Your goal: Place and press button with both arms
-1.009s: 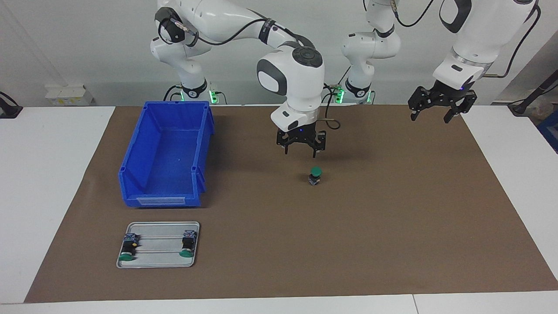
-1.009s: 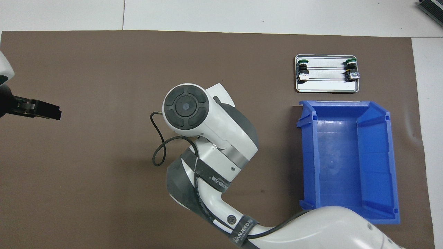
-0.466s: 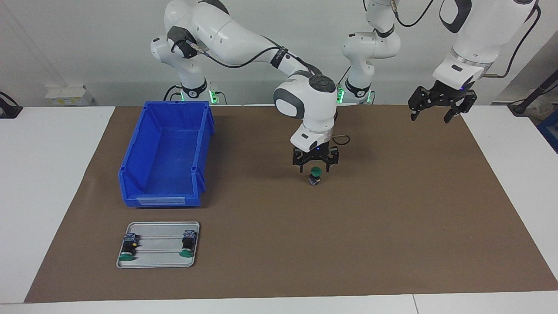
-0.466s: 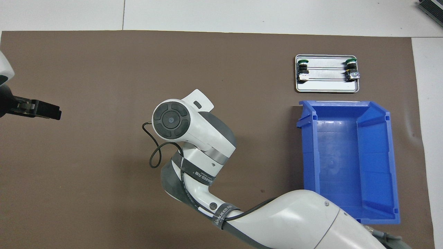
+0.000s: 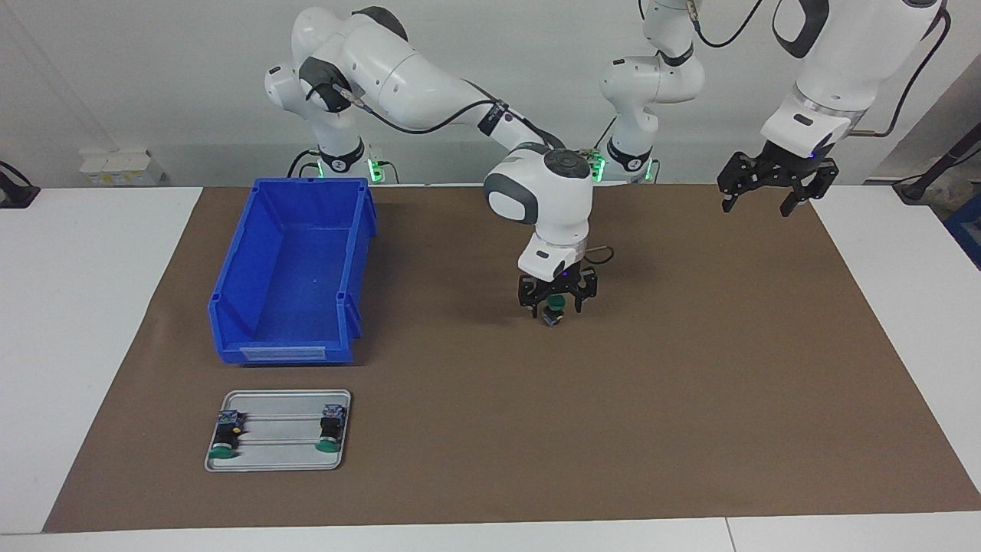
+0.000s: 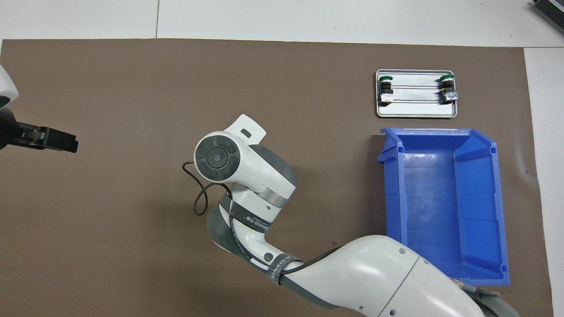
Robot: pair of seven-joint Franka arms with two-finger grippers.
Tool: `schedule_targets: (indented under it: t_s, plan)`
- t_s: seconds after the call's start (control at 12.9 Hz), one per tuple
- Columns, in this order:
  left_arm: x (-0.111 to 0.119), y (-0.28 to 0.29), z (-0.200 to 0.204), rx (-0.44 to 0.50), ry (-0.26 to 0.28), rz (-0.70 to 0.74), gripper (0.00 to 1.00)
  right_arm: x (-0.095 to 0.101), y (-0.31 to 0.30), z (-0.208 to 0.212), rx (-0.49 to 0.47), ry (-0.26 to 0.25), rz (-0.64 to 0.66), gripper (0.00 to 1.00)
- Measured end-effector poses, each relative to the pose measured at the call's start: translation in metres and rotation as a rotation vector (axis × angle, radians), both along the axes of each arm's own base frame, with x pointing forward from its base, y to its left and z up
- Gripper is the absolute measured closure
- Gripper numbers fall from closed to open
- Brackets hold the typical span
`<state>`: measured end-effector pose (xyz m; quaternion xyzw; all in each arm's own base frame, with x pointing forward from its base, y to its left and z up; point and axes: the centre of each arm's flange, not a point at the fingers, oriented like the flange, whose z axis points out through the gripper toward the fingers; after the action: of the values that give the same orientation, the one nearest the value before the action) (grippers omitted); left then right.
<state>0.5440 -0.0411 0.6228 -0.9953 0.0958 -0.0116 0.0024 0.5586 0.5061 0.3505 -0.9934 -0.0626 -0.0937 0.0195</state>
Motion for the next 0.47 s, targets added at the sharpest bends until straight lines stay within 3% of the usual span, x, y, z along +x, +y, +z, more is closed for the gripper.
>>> schedule_targets:
  t_s: [0.47]
  plan:
    - [0.000,0.000,0.000,0.000,0.000,0.000,0.00,-0.008,0.001,-0.015,-0.030,0.019,0.082,0.11]
